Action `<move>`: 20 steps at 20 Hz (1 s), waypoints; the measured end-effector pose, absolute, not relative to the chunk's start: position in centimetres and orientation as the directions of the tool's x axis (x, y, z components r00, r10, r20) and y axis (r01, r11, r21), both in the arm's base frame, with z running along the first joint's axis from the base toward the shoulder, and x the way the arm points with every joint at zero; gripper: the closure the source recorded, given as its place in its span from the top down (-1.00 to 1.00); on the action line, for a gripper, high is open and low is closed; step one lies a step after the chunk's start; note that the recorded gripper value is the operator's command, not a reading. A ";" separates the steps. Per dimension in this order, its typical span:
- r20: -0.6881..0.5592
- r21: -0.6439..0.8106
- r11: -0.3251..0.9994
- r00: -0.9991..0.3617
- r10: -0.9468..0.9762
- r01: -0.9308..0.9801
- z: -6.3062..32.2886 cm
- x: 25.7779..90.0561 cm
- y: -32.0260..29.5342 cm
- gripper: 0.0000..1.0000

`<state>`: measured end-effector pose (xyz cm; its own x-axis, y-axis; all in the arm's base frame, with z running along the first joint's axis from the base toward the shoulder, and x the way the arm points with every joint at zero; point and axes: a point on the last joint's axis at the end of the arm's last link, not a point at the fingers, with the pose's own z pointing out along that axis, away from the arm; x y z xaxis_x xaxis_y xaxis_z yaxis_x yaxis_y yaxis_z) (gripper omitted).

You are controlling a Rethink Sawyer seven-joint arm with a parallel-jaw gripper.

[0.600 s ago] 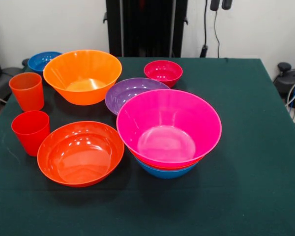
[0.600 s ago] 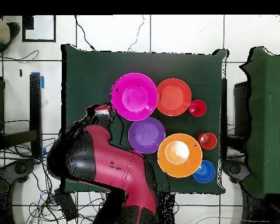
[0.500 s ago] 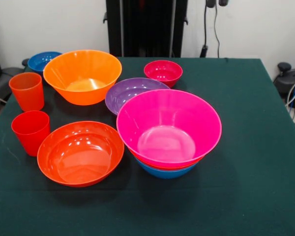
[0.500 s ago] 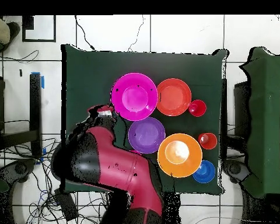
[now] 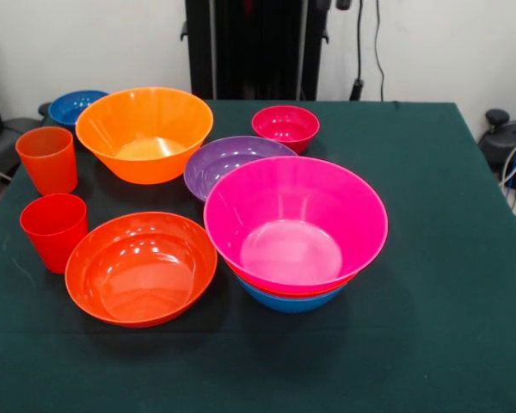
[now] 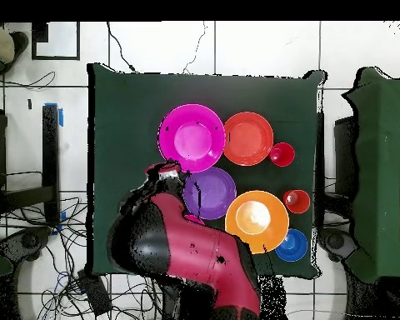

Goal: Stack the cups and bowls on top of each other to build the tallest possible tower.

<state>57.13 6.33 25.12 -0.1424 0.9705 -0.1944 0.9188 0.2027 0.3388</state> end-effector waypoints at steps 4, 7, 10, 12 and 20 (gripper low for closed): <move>-0.190 0.322 0.221 -0.166 0.968 0.920 24.6 56.1 5.2 1.00; -0.187 0.312 0.233 -0.181 0.965 0.921 24.2 55.4 4.2 1.00; -0.185 0.302 0.251 -0.202 0.962 0.920 23.8 54.8 3.4 1.00; -0.183 0.295 0.264 -0.217 0.959 0.918 23.5 54.4 3.0 1.00; -0.183 0.274 0.319 -0.277 0.943 0.907 22.6 53.3 2.2 1.00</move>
<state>53.29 2.21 22.59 -0.2768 0.9433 -0.1831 0.9072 0.3194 0.2738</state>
